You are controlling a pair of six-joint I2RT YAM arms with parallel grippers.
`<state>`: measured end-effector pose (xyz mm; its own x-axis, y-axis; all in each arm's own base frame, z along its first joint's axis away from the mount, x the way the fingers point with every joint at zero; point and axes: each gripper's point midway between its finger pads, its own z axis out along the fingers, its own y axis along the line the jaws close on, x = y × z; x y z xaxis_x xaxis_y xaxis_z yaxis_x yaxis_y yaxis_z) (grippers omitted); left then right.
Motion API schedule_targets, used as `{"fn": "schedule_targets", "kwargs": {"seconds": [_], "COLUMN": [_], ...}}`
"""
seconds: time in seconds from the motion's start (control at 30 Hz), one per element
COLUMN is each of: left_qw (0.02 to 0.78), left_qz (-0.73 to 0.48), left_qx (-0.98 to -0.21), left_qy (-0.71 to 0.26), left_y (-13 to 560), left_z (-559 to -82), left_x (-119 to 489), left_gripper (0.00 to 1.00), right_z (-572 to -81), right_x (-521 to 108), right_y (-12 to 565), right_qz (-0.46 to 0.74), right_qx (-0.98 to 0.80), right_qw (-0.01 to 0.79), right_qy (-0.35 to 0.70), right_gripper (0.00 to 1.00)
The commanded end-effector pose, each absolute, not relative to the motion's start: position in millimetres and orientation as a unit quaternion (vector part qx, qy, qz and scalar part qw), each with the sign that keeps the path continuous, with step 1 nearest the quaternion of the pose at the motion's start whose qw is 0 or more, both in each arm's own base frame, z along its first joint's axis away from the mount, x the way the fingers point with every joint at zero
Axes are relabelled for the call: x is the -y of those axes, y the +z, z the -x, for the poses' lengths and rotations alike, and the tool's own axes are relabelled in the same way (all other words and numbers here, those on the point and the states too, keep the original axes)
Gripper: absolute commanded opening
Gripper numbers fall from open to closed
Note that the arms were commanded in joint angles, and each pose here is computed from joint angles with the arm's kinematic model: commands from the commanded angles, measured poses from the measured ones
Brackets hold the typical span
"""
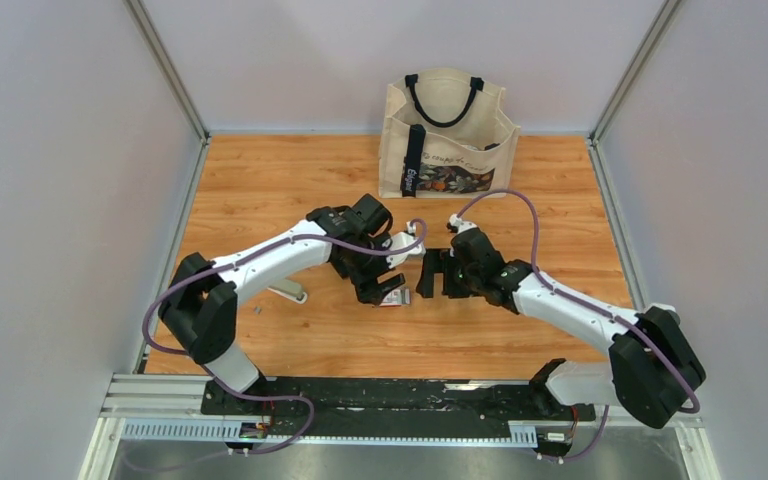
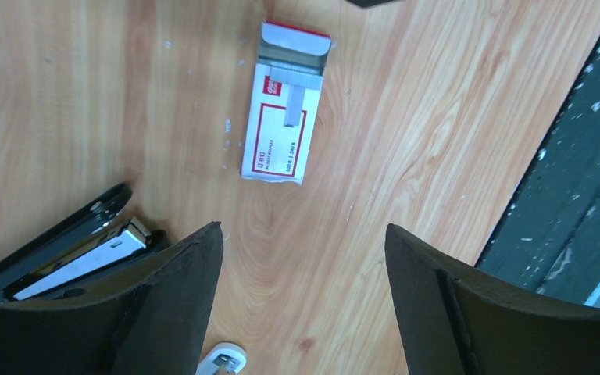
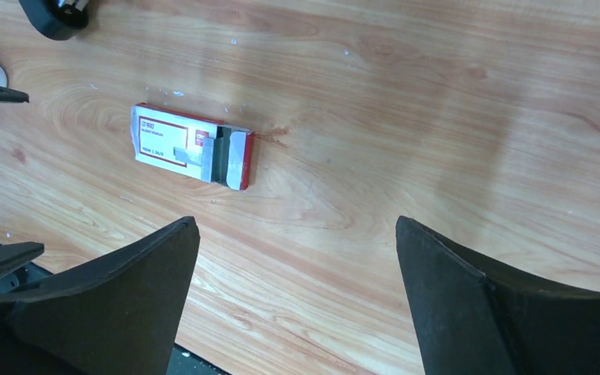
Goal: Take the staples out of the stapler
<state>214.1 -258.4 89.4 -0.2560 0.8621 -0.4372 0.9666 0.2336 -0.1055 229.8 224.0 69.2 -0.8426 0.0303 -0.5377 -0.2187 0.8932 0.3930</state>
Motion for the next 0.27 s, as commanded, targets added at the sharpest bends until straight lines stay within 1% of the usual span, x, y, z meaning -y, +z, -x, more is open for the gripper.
{"fn": "schedule_targets", "kwargs": {"seconds": [0.0, 0.13, 0.2, 0.23], "left_qw": [0.183, 0.200, 0.226, 0.235], "left_qz": [-0.541, -0.502, -0.477, -0.470], "left_qx": [-0.795, -0.808, -0.813, -0.813], "left_qy": [-0.206, -0.236, -0.245, -0.251], "left_y": [127, 146, 158, 163], "left_z": [-226, -237, -248, -251], "left_x": [265, 263, 259, 258], "left_gripper": [0.84, 0.85, 0.85, 0.85], "right_z": [-241, -241, -243, -247], "right_x": [-226, -236, -236, -241], "right_y": [104, 123, 126, 137], "right_qz": [0.063, 0.081, 0.088, 0.092], "right_qx": [-0.924, -0.916, -0.918, -0.914], "right_qw": [0.306, 0.318, 0.326, 0.334], "right_qy": [0.219, 0.229, 0.208, 0.209], "right_gripper": [1.00, 1.00, 1.00, 1.00]}}
